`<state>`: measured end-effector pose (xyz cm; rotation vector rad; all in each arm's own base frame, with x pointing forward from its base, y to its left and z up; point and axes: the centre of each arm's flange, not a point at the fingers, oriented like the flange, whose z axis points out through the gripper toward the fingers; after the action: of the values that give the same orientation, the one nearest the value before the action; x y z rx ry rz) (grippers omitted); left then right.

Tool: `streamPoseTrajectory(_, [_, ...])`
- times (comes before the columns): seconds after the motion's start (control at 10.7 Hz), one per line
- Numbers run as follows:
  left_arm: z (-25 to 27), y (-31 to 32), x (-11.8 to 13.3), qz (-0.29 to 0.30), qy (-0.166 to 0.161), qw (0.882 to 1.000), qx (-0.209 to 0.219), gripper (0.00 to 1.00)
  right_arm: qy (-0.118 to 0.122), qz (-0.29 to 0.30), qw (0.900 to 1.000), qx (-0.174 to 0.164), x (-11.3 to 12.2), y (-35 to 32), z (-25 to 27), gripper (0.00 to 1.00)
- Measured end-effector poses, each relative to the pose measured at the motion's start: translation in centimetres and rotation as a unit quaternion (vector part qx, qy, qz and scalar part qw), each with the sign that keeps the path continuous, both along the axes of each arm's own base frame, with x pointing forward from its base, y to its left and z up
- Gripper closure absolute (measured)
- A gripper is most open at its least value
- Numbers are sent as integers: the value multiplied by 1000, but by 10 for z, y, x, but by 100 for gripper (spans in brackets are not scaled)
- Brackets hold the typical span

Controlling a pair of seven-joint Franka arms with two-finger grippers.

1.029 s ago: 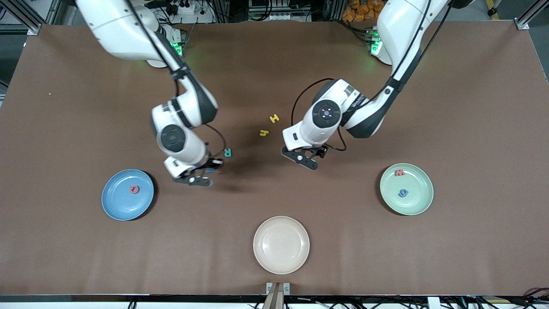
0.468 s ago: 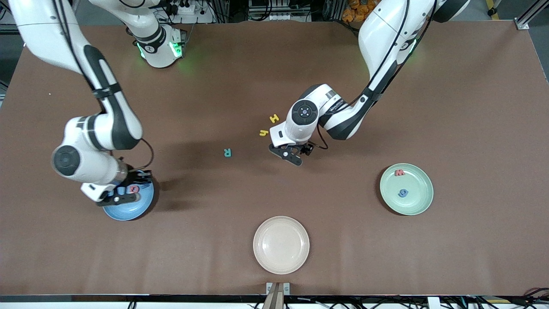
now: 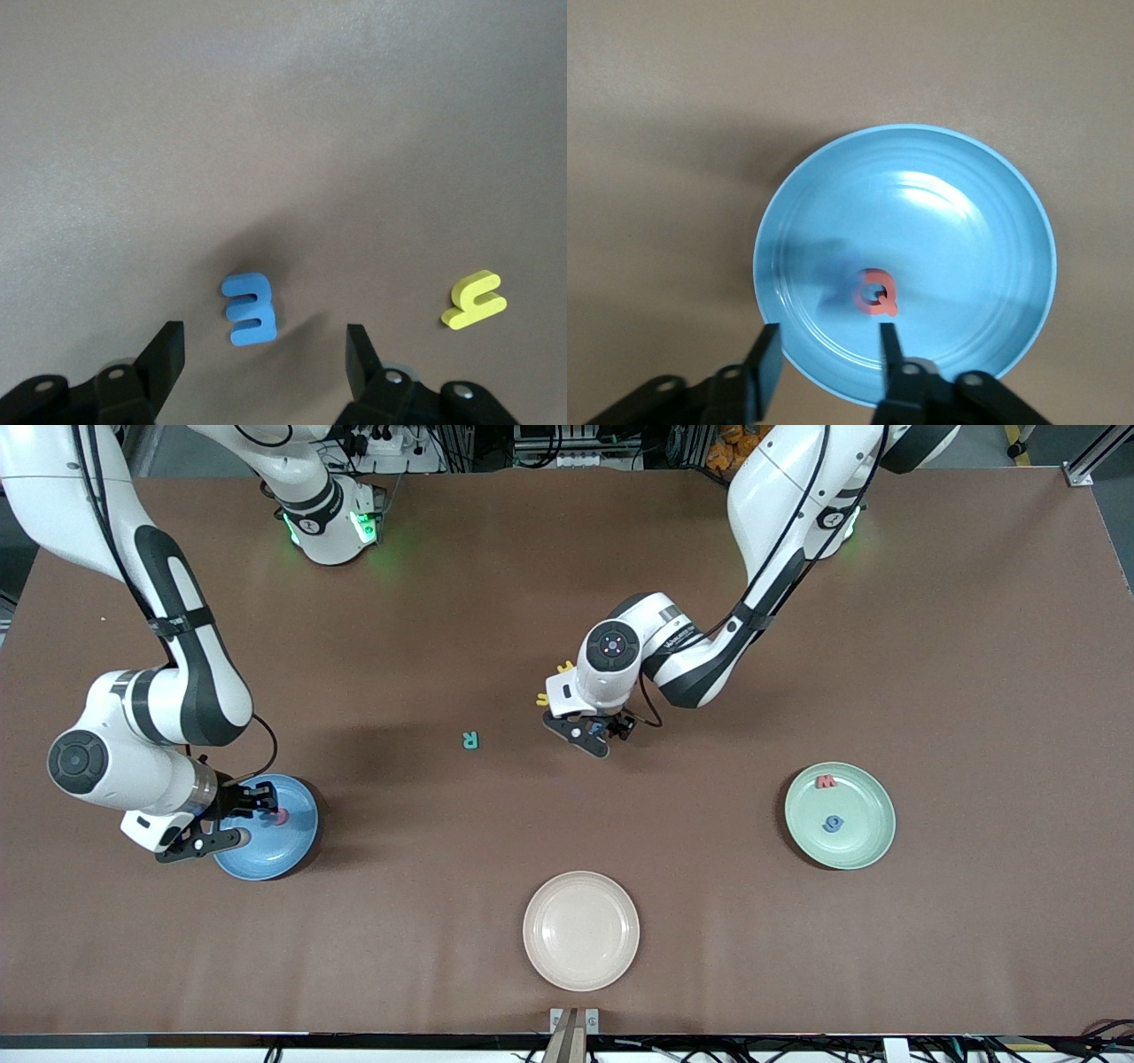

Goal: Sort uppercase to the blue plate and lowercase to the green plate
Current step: 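Release the W on the blue plate while the left gripper grasps the m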

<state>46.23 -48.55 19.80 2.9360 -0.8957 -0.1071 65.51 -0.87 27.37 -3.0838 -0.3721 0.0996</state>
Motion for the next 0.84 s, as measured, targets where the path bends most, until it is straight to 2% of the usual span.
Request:
streamPoseTrajectory(0.19, [-10,1,0,-13,-6,1000,8,21,0,0,1000,0,0,0,0,18])
streamPoseTrajectory(0.28, [-15,0,0,-14,-5,1000,9,21,0,1,1000,0,1,0,0,2])
streamPoseTrajectory(0.65, [-20,-3,-1,-16,-3,1000,9,26,2,1,1000,0,0,1,-3,0])
streamPoseTrajectory(0.75, [-21,-3,-2,-17,-4,1000,9,34,2,2,1000,1,0,2,-4,0])
streamPoseTrajectory(0.84, [-22,-4,-2,-18,-3,1000,10,38,3,2,1000,1,0,2,-5,0])
